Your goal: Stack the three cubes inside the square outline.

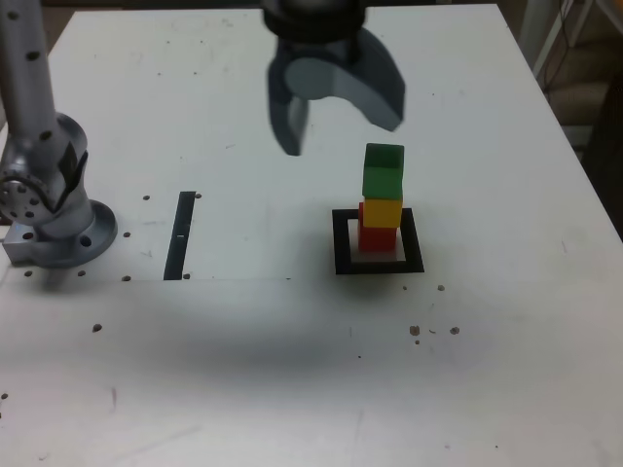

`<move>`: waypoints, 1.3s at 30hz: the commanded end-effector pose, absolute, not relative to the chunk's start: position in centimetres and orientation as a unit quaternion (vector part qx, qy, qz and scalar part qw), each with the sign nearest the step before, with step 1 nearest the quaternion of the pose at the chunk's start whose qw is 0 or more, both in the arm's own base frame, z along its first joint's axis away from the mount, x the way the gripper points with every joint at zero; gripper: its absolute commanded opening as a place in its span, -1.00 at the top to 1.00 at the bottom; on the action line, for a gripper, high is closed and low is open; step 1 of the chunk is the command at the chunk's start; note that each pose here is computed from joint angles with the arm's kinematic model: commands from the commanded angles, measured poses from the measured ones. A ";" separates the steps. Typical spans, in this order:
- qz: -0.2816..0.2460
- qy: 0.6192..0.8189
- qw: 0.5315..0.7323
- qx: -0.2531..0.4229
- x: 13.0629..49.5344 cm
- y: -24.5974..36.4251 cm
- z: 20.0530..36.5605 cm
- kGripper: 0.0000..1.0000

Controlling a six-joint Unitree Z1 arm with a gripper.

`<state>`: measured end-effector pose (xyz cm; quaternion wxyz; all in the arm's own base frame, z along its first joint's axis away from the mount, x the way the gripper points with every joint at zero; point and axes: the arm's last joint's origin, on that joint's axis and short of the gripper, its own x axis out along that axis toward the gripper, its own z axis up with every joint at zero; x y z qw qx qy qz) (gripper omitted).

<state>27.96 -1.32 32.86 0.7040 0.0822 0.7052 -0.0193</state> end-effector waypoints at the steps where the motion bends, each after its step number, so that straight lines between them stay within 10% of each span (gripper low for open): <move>1: -0.018 0.702 0.707 0.082 27.2 -1.2 32.8 -0.99; 39: -0.022 0.788 0.614 0.041 16.4 -0.9 24.4 -0.99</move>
